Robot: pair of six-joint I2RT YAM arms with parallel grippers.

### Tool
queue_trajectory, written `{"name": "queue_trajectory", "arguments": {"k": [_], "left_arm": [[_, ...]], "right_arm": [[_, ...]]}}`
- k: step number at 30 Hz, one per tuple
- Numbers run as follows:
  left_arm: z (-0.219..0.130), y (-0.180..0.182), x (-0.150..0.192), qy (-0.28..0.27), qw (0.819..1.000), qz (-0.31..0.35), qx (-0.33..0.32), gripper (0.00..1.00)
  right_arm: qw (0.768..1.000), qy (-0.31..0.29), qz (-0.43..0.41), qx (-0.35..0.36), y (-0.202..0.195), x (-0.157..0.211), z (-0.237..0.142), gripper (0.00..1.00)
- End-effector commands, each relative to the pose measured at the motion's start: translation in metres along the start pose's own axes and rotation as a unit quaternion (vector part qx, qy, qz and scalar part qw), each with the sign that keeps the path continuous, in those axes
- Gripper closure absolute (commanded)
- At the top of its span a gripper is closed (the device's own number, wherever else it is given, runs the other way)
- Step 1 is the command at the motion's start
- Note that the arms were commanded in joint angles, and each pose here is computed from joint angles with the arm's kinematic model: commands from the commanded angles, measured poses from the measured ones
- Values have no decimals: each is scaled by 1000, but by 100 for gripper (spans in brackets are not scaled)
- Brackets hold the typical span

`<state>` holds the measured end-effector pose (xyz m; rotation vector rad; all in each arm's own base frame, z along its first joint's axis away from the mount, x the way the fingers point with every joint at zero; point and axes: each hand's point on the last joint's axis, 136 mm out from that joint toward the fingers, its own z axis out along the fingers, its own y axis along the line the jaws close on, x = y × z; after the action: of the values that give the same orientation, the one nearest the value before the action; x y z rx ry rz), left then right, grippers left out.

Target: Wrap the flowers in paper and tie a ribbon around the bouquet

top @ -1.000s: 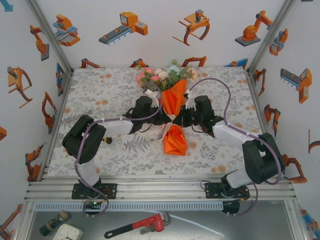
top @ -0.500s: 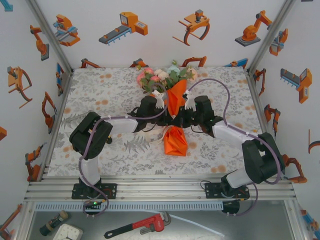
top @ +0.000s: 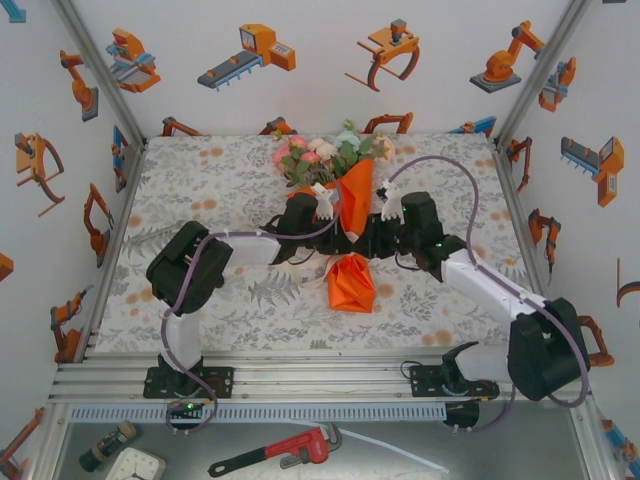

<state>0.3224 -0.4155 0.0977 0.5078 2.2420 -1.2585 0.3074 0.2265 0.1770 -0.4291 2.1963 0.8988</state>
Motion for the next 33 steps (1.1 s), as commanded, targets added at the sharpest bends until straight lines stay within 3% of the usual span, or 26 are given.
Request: {"name": "queue_trajectory", "arguments": {"k": [1, 6, 9, 15, 20, 33], "left_arm": [[6, -9, -6, 0, 1000, 13, 17, 100], [6, -10, -8, -3, 1000, 15, 17, 100], [5, -11, -9, -5, 1000, 15, 17, 100], [3, -12, -10, -6, 1000, 17, 18, 100], [2, -15, -11, -9, 1000, 20, 22, 100], [-7, -19, -17, -27, 999, 22, 22, 100]], "right_arm": [[1000, -14, 9, 17, -6, -3, -15, 62], [986, -76, 117, 89, -54, -7, -30, 70], [972, -77, 210, 76, -79, 3, -21, 80], [960, -59, 273, 5, -80, 8, 13, 77], [945, -79, 314, -47, -81, 0, 32, 69], [935, -55, 345, -65, -84, 20, 46, 70]]}}
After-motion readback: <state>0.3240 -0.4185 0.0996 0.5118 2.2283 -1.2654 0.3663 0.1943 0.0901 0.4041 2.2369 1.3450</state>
